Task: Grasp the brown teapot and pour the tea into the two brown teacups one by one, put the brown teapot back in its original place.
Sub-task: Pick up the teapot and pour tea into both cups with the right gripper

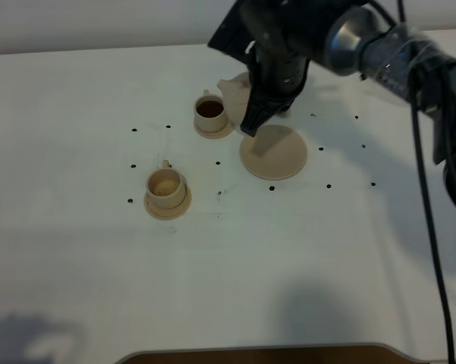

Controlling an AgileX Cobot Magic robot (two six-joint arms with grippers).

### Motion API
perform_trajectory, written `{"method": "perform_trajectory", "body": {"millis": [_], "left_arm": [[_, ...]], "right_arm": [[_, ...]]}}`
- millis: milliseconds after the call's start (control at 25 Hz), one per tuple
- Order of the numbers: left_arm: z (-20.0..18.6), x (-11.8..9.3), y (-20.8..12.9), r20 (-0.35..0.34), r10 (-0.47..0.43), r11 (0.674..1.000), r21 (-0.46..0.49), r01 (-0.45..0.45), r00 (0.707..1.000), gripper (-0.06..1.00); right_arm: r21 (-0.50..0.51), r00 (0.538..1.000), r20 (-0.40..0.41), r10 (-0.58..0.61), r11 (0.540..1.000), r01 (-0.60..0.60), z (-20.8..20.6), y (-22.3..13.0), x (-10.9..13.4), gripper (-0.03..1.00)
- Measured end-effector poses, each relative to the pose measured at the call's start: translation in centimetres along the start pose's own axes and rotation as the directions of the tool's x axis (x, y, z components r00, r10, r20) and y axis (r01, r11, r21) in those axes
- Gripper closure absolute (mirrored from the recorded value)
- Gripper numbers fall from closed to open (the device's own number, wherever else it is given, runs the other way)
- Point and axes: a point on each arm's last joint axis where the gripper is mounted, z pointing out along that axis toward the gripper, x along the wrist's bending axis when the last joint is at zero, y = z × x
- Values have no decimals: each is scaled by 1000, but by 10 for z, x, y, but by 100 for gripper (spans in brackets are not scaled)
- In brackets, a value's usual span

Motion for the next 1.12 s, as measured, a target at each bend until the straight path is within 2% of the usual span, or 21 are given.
{"method": "perform_trajectory", "body": {"millis": [160,280,440,680,920,1120], "left_arm": [[0,0,0,0,0,1000,0,0,1000,41],[0,0,0,0,-1,1000,0,1,1000,41],[0,0,0,0,-1,1000,0,1,1000,41],[0,0,0,-1,-1,1000,0,1,1000,41],[0,0,0,-1,-1,1000,0,1,1000,41],[0,0,0,-1,-1,1000,0,1,1000,41]], "right_arm": [[-35,992,-96,79,996,-82,4,-6,-14,86],[-49,990,-109,93,994,-99,5,-7,-17,86],[-79,990,-103,100,991,-108,17,-9,-15,86],[-71,988,-105,116,990,-124,22,-14,-15,86],[-87,996,-51,76,993,-80,-22,-13,-16,86],[-91,1000,-11,-21,996,20,-44,-8,13,86]]}}
